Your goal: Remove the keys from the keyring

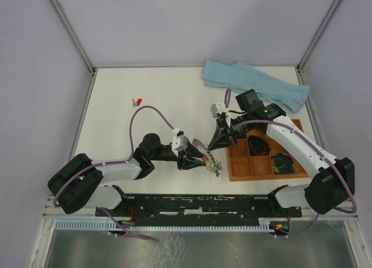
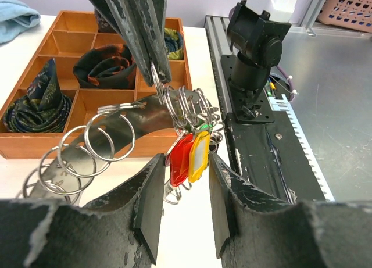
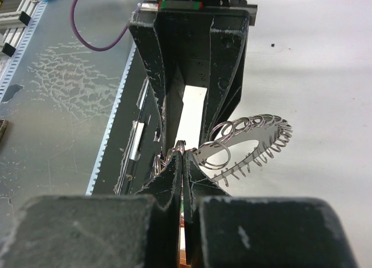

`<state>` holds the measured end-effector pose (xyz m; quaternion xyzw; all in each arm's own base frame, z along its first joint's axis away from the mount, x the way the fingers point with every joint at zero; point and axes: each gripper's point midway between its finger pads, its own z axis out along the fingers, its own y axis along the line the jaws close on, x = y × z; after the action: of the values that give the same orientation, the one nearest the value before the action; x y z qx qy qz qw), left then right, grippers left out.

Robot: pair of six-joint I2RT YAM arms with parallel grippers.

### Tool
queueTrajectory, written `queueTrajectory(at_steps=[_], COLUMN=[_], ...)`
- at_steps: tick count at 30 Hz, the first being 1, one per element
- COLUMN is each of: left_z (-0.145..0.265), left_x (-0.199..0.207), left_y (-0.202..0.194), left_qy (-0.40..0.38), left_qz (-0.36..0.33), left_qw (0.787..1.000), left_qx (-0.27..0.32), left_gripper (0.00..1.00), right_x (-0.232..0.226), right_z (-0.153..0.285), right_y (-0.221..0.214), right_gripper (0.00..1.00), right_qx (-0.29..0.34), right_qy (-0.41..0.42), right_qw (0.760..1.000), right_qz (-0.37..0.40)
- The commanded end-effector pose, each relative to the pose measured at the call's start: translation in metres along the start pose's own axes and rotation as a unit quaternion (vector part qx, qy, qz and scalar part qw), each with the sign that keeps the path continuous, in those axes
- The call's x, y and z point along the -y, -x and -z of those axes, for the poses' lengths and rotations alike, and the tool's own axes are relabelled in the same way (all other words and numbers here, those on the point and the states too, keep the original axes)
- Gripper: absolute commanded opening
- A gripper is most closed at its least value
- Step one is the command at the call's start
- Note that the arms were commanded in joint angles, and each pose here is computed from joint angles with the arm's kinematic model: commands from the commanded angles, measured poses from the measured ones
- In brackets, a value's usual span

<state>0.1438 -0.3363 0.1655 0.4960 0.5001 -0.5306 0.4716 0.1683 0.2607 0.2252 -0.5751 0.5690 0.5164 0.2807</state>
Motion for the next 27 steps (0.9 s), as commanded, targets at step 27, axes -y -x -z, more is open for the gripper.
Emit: queueTrajectory(at_steps=[27], left_z=[-0.0051], left_x=[0.0026], left_y=[0.0242], left_qy=[-0.026], left_qz=[0.024], left_qw=[0.999], left_qx=[0.025], left_gripper=[0.30], right_x=[-0.0094], right_z=[-0.0068], right_y=[0.0166], right_gripper=[0.01], right_qx=[0.008], right_qy=[0.027], right_qw=[0.999], right_qz=[0.039])
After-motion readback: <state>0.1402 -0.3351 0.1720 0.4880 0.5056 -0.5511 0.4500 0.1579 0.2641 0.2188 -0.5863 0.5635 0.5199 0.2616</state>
